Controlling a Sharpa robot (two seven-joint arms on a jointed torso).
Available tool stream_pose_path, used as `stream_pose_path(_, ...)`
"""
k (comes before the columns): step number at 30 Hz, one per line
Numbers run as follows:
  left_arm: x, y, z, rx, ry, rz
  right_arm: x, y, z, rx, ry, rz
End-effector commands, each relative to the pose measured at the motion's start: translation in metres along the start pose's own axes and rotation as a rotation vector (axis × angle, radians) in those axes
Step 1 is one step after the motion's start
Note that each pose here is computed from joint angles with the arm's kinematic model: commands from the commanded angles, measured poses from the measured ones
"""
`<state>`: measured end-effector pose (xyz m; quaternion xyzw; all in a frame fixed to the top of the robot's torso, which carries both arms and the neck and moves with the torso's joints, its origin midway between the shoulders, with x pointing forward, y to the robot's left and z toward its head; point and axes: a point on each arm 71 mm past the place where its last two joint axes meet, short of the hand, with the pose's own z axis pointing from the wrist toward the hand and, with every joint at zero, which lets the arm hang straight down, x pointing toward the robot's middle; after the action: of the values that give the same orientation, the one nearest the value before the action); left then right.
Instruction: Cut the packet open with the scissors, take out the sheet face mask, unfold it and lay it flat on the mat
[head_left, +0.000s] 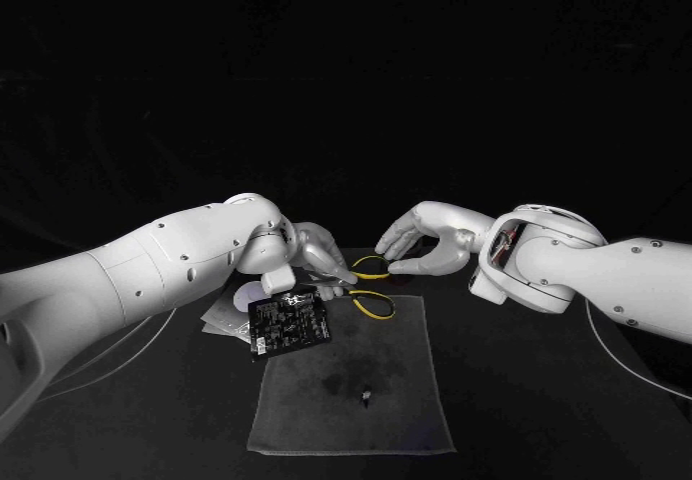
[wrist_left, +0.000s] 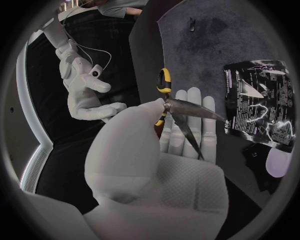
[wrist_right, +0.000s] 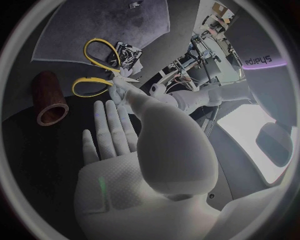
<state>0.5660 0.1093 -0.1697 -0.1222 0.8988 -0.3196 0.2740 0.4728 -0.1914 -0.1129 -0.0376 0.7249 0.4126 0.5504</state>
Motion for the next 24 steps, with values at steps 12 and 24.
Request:
stream_pose_path(12,0.0030,-0.0055,-0.0146,0.179,-0.004,-0.048,-0.021,-0.060,-0.017,0.286,-0.235,0.399)
stream_pose_path(24,0.0050,-0.0170,-0.0255,0.401,-0.010,-0.078,0.016,-0.086,-0.023,0.444,-0.211,0.603)
